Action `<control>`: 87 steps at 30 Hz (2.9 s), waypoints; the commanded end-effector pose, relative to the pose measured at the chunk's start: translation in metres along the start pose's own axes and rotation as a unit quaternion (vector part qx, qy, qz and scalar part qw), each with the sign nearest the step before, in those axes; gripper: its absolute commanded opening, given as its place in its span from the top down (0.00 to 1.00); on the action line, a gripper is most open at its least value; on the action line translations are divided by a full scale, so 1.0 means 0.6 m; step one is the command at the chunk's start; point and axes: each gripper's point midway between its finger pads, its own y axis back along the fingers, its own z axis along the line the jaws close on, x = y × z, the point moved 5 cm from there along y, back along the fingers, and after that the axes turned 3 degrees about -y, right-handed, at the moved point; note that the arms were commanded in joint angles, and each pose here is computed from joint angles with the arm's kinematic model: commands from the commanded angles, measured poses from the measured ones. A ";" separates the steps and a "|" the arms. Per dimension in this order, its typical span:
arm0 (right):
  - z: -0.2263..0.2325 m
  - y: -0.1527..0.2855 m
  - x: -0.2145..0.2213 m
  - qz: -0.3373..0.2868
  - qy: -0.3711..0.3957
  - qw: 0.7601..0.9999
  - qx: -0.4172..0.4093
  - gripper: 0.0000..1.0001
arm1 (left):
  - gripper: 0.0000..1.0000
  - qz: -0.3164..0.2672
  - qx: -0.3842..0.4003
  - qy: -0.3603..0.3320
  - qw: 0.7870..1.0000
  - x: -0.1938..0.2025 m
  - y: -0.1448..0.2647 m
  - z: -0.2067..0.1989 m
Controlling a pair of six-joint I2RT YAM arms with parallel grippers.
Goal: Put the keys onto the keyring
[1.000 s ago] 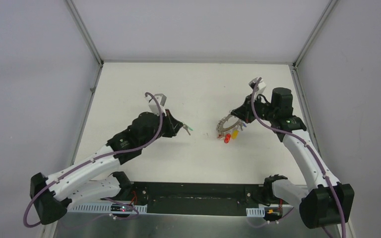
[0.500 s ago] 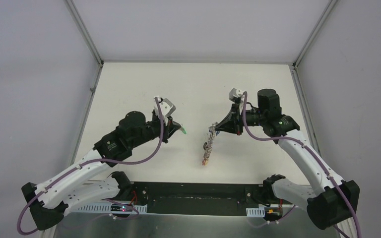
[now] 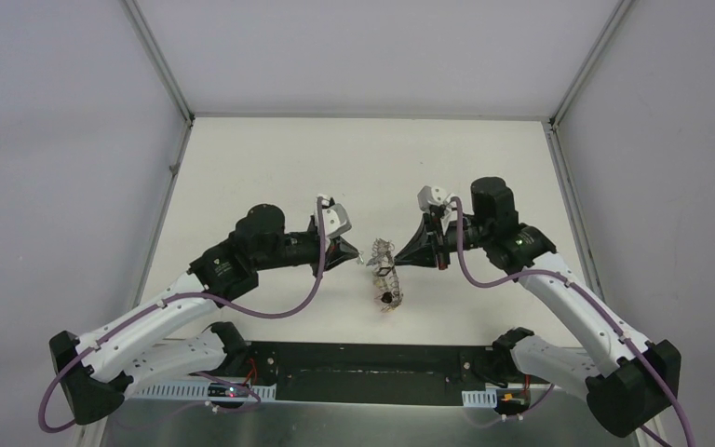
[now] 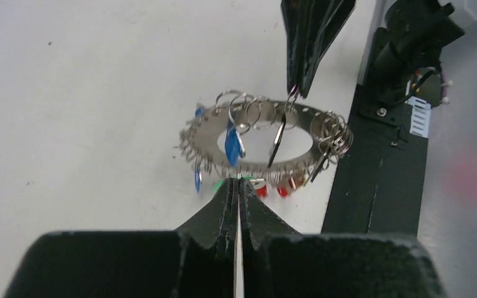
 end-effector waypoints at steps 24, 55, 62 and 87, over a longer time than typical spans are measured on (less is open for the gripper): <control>0.021 -0.026 -0.030 -0.026 0.098 0.995 0.006 1.00 | 1.00 -0.064 0.106 0.075 0.989 -0.076 -0.022 -0.069; 0.038 -0.034 -0.035 -0.033 0.129 0.991 -0.011 1.00 | 1.00 -0.009 0.028 0.135 0.990 -0.035 -0.035 -0.044; 0.039 -0.034 -0.037 -0.038 0.131 0.991 -0.012 1.00 | 1.00 0.002 0.023 0.142 0.990 -0.021 -0.037 -0.043; 0.063 -0.028 -0.043 -0.078 0.158 0.984 -0.030 1.00 | 0.54 -0.154 0.123 -0.138 0.971 -0.035 -0.001 -0.074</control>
